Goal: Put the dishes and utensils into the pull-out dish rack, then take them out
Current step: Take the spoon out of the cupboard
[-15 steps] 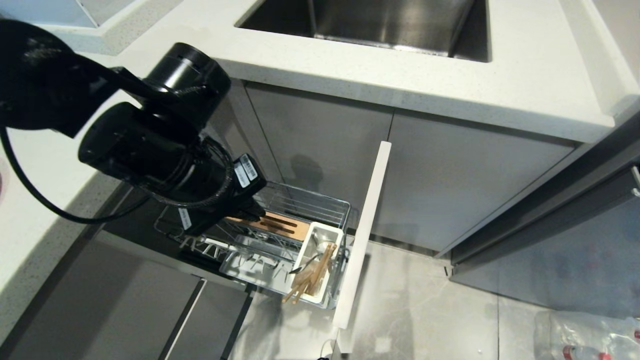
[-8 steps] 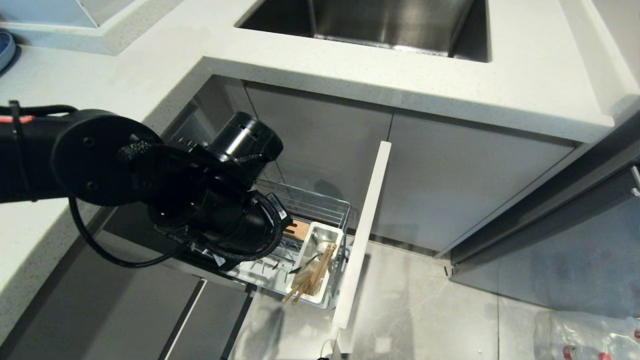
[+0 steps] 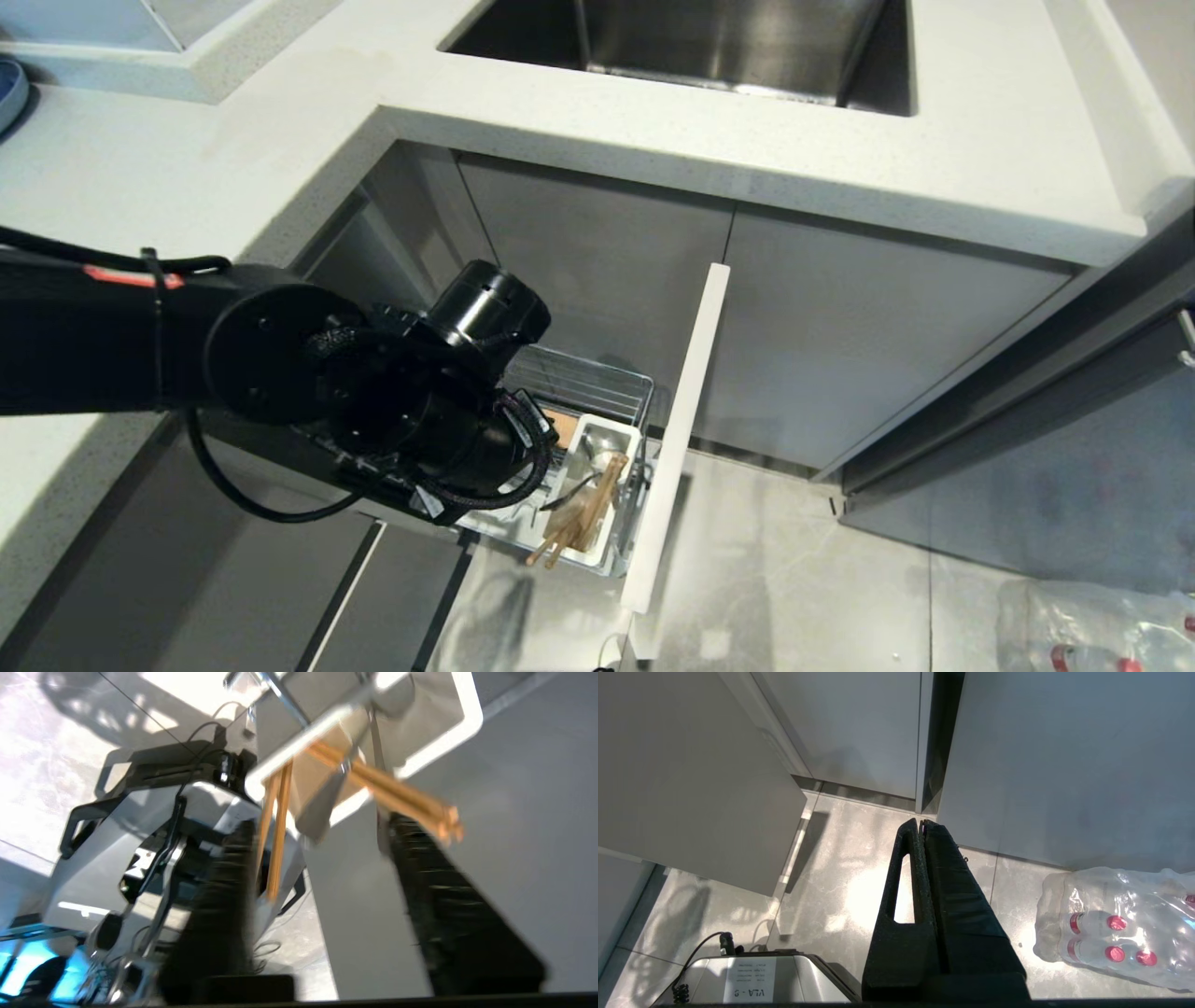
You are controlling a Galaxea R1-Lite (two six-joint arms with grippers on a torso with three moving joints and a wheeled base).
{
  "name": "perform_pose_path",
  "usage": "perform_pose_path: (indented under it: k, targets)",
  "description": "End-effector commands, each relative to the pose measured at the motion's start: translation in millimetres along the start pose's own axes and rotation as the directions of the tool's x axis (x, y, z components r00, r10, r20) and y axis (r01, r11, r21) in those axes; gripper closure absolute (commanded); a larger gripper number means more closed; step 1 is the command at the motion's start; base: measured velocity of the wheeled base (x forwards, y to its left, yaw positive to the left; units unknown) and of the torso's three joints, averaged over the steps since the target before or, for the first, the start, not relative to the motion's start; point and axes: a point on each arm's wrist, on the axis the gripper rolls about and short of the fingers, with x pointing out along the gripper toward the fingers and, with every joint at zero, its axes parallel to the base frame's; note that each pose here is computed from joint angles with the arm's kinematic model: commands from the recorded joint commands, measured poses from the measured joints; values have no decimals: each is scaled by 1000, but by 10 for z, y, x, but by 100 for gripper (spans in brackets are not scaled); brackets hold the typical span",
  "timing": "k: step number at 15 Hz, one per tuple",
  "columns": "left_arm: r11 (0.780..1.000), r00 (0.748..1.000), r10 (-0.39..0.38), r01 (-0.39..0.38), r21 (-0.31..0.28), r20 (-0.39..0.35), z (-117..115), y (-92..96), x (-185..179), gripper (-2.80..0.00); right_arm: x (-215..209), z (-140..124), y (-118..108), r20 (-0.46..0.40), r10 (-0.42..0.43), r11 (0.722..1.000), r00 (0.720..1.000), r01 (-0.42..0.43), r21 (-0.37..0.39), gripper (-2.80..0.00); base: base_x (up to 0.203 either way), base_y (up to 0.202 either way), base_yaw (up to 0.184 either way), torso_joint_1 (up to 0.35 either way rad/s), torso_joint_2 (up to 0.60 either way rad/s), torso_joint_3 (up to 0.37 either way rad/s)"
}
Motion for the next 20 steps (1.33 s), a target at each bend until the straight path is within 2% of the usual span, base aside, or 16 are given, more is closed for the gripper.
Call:
perform_pose_path:
  k: [1,7,9,11,20]
  targets:
    - [999,999,32,-32,-7,-7,-11,2,155,-280,2,-4,0,-2,0,1000,1000,0,0,0,0,0,0,0,0,0]
    - [998,997,64,-65,-13,-53,-67,-2,348,-280,2,-4,0,-2,0,1000,1000,0,0,0,0,0,0,0,0,0]
    - [998,992,62,-64,-17,-108,-113,-10,425,-280,2,-4,0,-2,0,1000,1000,0,0,0,0,0,0,0,0,0]
    - [998,990,55,-58,-18,-127,-120,-20,466,-280,2,-4,0,-2,0,1000,1000,0,0,0,0,0,0,0,0,0]
    - [999,992,39,-41,-14,-120,-114,-73,811,-280,2,-4,0,-2,0,1000,1000,0,0,0,0,0,0,0,0,0]
